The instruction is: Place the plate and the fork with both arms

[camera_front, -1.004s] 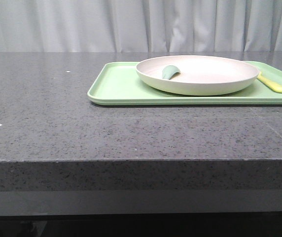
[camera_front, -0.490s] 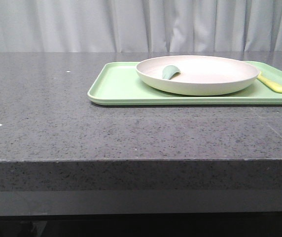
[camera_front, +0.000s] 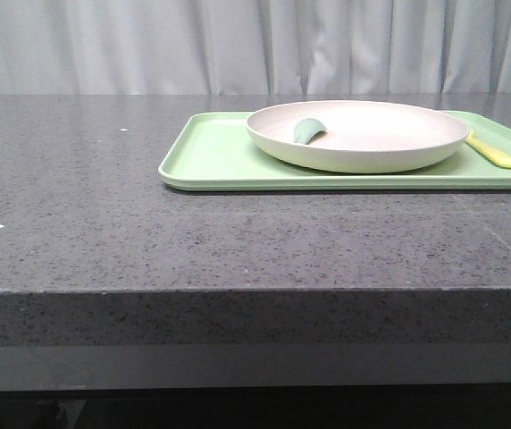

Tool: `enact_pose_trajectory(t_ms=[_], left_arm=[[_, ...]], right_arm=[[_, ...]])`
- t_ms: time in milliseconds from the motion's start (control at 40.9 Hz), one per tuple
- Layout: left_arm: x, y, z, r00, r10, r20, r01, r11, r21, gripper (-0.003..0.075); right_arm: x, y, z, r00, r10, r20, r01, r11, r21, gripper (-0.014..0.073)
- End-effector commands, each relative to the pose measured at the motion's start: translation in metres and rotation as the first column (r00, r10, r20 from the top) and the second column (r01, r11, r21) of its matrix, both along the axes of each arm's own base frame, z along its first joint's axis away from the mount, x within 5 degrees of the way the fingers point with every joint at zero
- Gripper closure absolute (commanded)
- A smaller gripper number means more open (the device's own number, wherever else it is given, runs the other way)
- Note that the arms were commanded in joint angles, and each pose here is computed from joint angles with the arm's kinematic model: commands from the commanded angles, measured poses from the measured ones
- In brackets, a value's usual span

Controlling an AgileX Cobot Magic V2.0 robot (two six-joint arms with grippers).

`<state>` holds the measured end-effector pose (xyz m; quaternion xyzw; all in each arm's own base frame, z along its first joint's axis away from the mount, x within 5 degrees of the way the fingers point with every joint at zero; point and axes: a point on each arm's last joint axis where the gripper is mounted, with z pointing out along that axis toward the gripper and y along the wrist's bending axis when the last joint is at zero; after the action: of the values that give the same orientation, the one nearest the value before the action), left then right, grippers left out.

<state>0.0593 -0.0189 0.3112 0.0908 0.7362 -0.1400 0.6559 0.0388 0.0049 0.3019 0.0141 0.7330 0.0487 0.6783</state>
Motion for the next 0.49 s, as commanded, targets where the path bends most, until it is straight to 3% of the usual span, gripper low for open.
enact_pose_trajectory(t_ms=[0, 196, 465], left_arm=[[-0.001, -0.002, 0.016, 0.997, -0.014, 0.081, 0.020, 0.997, -0.075, 0.0738], [-0.001, -0.005, 0.014, 0.994, -0.053, 0.096, 0.056, 0.998, -0.028, 0.0738], [-0.009, 0.002, -0.021, 0.970, 0.024, 0.243, -0.005, 0.997, -0.079, 0.0738]], right_arm=[[0.000, -0.001, 0.015, 0.995, -0.017, 0.095, 0.018, 1.000, -0.012, 0.0662], [0.000, -0.001, 0.015, 0.995, -0.017, 0.095, 0.018, 1.000, -0.012, 0.0662], [0.000, -0.001, 0.015, 0.995, -0.017, 0.095, 0.018, 1.000, -0.012, 0.0662]])
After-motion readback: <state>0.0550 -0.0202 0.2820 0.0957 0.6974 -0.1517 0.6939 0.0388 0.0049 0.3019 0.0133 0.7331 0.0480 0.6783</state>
